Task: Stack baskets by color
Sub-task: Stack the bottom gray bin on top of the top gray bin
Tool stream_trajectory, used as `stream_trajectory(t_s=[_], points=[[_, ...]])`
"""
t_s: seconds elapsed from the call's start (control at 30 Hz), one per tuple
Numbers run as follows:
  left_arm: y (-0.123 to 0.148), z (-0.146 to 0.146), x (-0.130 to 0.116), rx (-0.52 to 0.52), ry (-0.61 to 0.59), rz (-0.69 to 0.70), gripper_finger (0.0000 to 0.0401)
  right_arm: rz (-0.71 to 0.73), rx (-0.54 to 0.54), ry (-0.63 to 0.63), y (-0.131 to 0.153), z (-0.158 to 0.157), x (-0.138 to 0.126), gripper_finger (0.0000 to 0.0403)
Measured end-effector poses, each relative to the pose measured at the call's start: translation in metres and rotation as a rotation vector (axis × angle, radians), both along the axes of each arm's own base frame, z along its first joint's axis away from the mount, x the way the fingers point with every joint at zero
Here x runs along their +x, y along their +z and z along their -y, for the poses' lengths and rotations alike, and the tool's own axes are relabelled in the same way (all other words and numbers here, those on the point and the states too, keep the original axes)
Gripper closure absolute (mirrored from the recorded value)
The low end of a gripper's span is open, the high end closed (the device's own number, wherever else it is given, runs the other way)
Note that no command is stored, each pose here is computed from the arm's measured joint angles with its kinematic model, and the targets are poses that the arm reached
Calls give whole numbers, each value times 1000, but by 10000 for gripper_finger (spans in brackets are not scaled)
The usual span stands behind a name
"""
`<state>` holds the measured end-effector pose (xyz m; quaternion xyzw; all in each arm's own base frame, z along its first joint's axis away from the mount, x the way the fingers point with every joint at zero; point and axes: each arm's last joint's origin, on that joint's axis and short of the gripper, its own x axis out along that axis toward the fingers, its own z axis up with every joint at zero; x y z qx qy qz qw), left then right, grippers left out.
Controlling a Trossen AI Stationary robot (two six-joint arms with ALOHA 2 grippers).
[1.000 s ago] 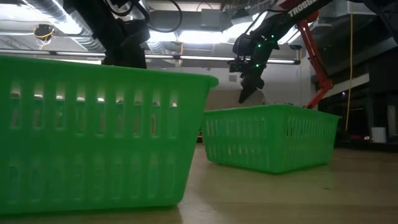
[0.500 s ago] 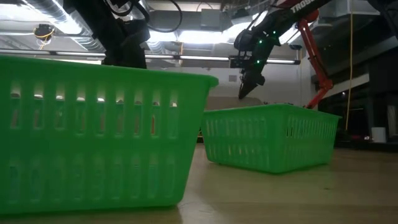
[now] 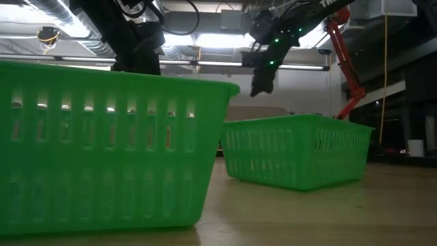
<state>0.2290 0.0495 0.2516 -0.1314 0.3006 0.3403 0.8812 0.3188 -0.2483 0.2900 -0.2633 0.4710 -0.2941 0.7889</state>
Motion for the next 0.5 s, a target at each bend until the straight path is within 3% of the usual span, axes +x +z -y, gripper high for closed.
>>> stream_trajectory(t_s=[0.33, 0.5], points=[[0, 0, 0, 1, 1, 0, 321, 8, -92, -10, -42, 1, -4, 316], [0, 0, 0, 1, 1, 0, 321, 23, -61, 26, -52, 5, -10, 316]])
